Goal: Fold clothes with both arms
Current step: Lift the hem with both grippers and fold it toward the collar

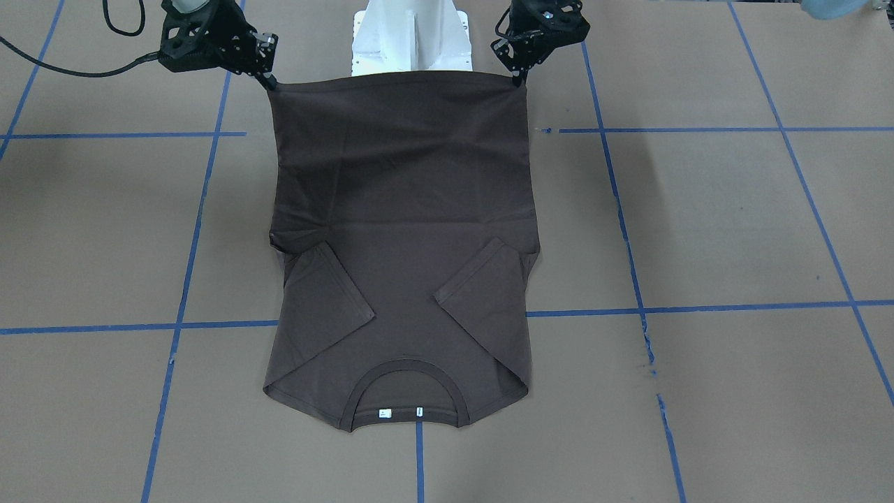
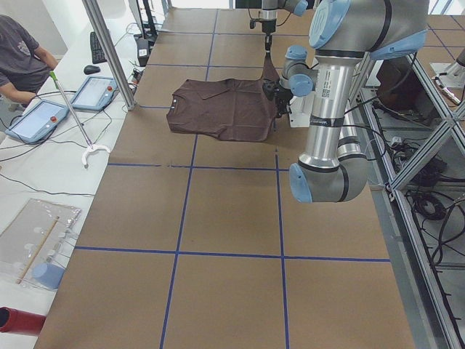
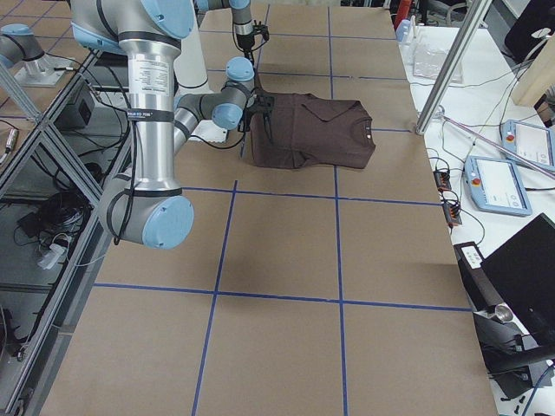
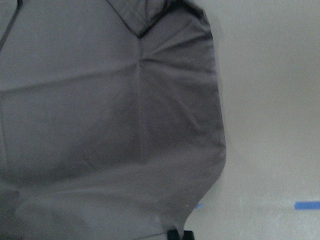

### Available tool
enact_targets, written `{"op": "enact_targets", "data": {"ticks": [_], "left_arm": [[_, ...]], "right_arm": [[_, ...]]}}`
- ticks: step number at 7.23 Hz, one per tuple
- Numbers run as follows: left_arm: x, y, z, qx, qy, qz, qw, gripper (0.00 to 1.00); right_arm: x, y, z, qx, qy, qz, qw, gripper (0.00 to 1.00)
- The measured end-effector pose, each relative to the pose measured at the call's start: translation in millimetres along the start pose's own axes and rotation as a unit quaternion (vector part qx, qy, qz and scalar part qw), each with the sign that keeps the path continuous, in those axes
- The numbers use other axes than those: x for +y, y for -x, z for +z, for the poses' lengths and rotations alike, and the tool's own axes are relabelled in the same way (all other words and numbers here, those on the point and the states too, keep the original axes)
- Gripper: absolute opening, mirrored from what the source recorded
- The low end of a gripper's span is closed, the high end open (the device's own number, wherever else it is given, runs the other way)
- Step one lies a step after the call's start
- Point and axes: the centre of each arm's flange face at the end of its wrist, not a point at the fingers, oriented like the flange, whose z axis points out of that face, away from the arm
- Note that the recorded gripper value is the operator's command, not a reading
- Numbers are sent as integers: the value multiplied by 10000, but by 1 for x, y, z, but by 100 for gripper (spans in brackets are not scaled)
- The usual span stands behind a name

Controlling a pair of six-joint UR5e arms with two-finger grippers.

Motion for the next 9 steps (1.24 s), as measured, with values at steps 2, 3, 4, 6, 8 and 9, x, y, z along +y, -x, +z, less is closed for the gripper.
{"op": "enact_targets", "data": {"ticks": [2,3,4,6,8,9], "left_arm": [[-73,-17,-8,58,-480,385,9981,0],[-102,-26,-4,36,-664,645,9957,0],[-131,-32,2,59,-842,794,9933,0],[-183,-47,35,83,-1119,843,9901,0],[-228,-62,65,93,-1327,806,9878,0],[-247,-70,74,125,-1417,767,9869,0]], "right_arm": [[-52,1,-6,-11,-443,-254,9987,0],[-82,7,-1,22,-629,-372,9973,0],[-113,11,6,93,-797,-464,9957,0],[-181,15,17,332,-1099,-560,9918,0],[-239,27,30,512,-1251,-465,9897,0],[-263,34,39,601,-1275,-410,9892,0]]}}
